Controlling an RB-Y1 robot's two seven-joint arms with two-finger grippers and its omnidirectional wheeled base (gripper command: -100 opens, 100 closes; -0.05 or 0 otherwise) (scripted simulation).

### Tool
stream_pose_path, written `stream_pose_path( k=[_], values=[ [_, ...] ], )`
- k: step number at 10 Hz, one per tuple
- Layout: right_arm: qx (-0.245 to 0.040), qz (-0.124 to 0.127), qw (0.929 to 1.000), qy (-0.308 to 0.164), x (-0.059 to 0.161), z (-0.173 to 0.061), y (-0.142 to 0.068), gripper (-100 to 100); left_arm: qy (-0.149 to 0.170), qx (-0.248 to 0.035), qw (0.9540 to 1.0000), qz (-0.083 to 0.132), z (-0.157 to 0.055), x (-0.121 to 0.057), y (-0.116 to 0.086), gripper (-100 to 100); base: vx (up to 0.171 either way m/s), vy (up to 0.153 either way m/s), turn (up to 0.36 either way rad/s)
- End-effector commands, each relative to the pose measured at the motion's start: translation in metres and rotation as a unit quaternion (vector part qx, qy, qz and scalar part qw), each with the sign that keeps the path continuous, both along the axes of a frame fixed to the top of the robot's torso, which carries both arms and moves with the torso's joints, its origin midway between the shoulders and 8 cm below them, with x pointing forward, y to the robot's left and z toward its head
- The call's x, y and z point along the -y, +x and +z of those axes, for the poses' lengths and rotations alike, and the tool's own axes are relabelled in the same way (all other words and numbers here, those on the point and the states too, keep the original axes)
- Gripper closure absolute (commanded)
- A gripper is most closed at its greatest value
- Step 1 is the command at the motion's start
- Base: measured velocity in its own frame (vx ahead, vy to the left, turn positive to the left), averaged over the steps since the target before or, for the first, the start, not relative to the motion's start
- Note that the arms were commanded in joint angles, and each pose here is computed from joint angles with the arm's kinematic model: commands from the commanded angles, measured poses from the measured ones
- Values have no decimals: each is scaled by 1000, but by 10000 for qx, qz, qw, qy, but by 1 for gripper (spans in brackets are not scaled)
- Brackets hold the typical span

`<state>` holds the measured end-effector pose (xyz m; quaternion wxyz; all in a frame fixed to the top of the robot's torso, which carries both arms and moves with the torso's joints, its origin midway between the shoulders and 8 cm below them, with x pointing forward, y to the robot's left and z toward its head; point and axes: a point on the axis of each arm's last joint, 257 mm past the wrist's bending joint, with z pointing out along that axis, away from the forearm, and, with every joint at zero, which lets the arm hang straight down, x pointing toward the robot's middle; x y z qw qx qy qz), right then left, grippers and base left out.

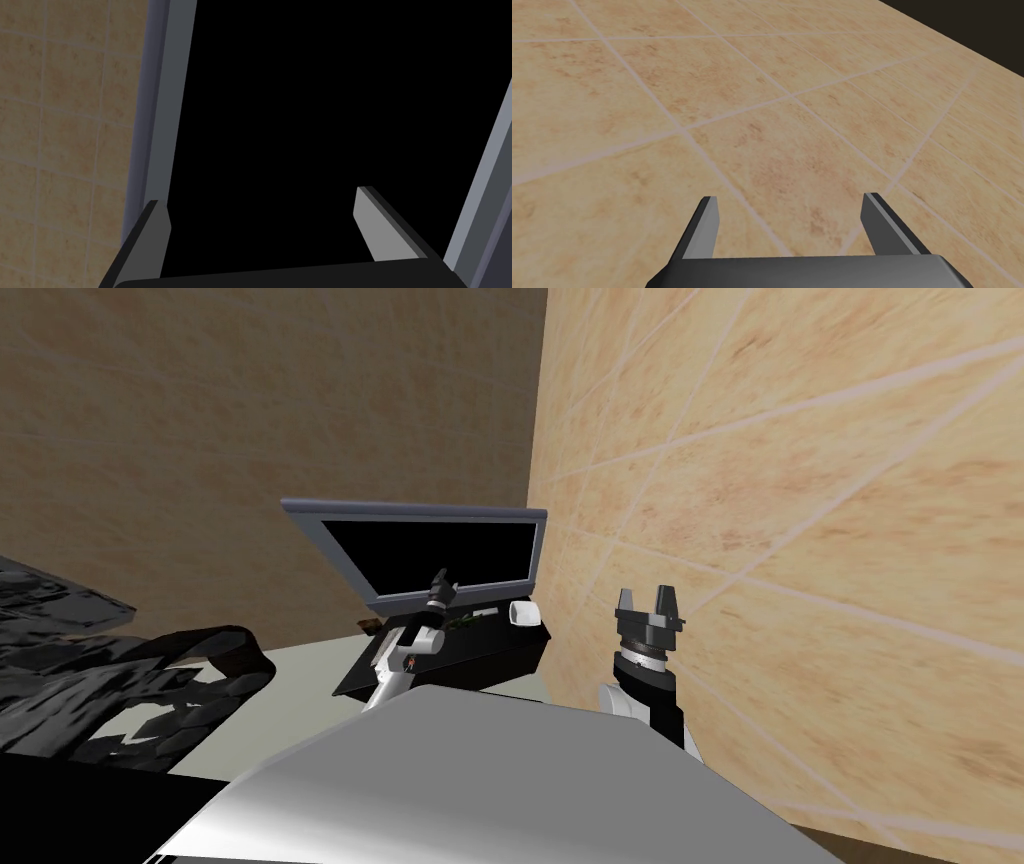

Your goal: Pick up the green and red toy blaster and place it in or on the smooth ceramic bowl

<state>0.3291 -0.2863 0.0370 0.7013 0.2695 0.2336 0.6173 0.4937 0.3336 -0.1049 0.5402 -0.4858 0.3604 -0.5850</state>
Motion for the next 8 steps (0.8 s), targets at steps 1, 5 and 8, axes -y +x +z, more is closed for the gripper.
stream_pose_path(
  k=[1,5,8],
  values=[
    [0,0,10000,0,0,0,0,0,-300,-263,9992,-53,-17,-2,15,-100,-8,-1,-172],
    [0,0,10000,0,0,0,0,0,-808,-765,9937,-124,-48,-7,39,-100,-6,4,-120],
    [0,0,10000,0,0,0,0,0,-1066,-1143,9876,-125,-73,-10,50,-100,-7,8,-99]
  ],
)
